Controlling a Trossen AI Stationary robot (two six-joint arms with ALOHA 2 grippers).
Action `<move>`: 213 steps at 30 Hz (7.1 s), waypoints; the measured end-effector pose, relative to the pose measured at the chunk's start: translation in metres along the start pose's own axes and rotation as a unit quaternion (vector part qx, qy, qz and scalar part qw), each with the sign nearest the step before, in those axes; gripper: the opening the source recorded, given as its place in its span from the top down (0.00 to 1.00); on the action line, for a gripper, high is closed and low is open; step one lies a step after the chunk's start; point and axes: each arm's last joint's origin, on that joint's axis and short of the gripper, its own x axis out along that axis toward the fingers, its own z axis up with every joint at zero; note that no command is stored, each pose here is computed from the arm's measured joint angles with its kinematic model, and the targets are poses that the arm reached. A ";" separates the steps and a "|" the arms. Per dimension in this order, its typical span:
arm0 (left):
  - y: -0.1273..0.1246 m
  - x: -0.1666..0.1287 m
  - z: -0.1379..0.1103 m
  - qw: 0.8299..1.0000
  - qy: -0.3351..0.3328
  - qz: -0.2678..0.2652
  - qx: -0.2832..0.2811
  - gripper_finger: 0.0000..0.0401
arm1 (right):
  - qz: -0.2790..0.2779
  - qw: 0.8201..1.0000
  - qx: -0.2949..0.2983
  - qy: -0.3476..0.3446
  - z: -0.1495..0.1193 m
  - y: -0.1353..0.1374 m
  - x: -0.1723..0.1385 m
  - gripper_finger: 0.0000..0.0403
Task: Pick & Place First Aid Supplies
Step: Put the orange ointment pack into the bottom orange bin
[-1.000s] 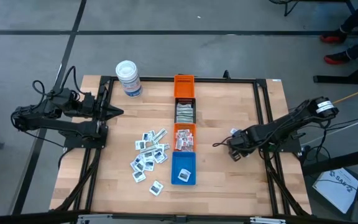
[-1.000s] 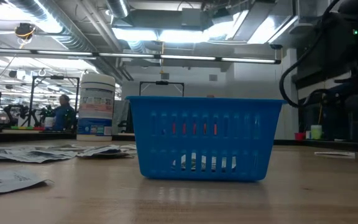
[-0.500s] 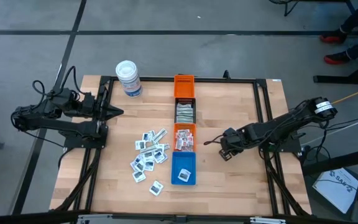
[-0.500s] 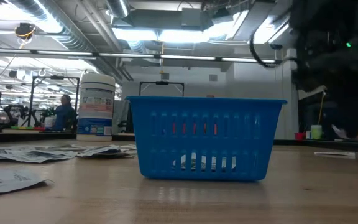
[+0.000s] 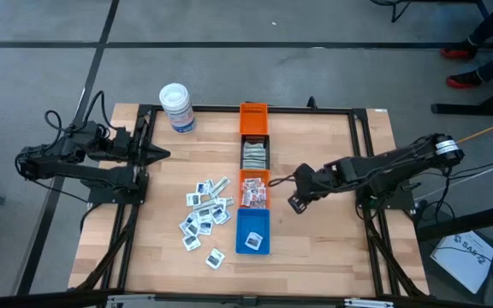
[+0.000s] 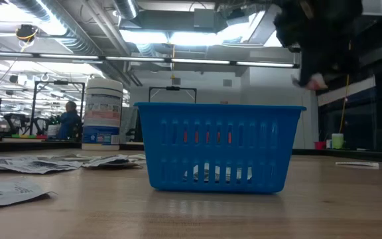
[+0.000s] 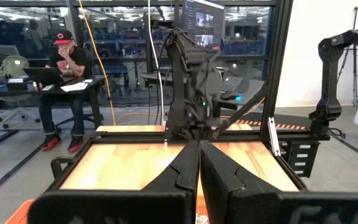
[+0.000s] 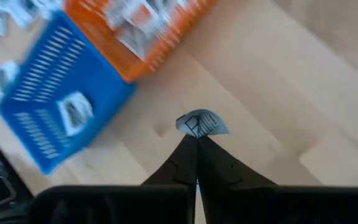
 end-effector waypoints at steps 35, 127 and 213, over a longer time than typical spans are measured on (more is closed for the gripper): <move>0.000 0.000 0.000 1.000 0.000 0.000 0.000 0.98 | 0.026 0.985 -0.150 -0.085 0.071 0.046 -0.023 0.97; 0.000 0.000 0.000 1.000 0.000 0.000 0.000 0.98 | 0.029 0.984 -0.177 -0.026 0.088 0.056 -0.034 0.64; 0.000 0.000 0.000 1.000 0.000 0.000 0.000 0.98 | -0.169 0.980 0.017 0.100 -0.010 -0.116 0.067 0.99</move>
